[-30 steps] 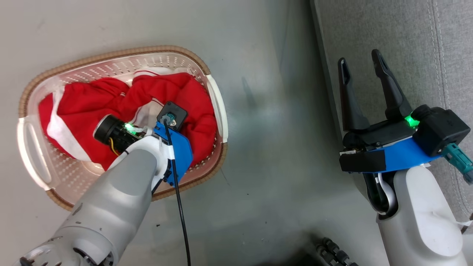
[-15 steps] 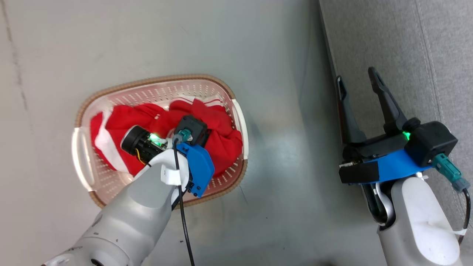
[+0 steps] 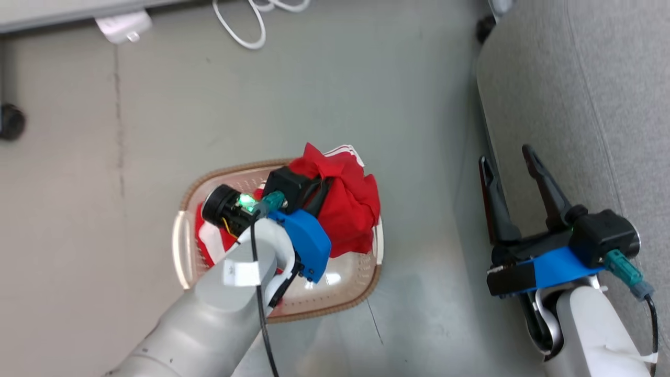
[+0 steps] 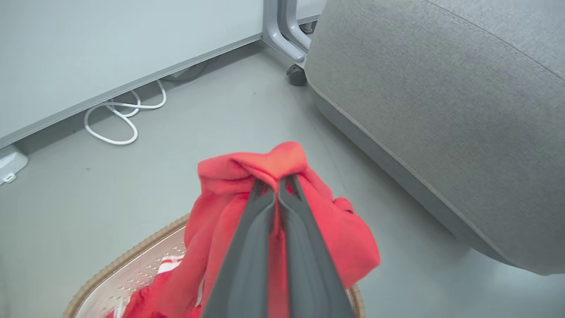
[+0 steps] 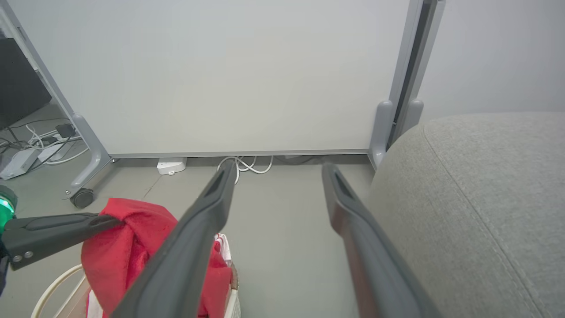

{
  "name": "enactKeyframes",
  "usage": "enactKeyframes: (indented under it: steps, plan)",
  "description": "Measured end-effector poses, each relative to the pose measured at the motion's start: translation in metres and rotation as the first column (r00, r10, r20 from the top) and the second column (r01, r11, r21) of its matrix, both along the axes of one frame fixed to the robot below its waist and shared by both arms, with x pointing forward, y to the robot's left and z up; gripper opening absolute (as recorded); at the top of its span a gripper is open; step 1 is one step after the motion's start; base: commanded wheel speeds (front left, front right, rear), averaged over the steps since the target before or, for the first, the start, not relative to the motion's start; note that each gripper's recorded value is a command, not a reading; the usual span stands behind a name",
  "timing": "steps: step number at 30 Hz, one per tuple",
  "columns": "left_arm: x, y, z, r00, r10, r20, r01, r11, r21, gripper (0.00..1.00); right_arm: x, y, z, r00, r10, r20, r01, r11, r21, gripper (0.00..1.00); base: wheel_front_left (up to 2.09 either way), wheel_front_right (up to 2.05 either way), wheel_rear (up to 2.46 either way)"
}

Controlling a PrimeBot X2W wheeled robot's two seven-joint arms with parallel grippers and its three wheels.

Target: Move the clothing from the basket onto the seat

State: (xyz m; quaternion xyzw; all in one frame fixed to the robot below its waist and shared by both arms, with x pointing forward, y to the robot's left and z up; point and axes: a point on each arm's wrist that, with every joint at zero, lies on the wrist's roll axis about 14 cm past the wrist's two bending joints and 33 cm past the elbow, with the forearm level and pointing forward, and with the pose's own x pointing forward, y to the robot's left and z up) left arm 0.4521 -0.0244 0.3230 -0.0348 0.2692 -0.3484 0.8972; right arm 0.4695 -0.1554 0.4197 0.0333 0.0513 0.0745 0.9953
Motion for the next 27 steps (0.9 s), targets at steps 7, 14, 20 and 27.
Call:
enactKeyframes:
  steps: [7,14,20,27]
  plan:
    - [0.007,0.015,0.068,0.981,0.095,0.167,-0.083,0.993,-0.078,0.00,-0.016,0.011,0.027,0.999,0.026,0.047,-0.027,1.000,0.012,1.00,0.00,0.00,0.00]
    - [0.009,0.022,0.128,0.937,0.145,0.318,-0.105,0.985,-0.140,0.00,-0.032,0.017,0.044,0.996,0.037,0.077,-0.039,0.999,0.017,1.00,0.00,0.00,0.00]
    - [0.009,0.026,0.182,0.881,0.180,0.437,-0.104,0.976,-0.192,0.00,-0.048,0.020,0.055,0.994,0.042,0.097,-0.044,0.999,0.018,1.00,0.00,0.00,0.00]
    - [0.000,0.024,0.237,0.812,0.186,0.553,-0.067,0.971,-0.229,0.00,-0.065,0.021,0.067,0.992,0.043,0.121,-0.046,0.999,0.020,1.00,0.00,0.00,0.00]
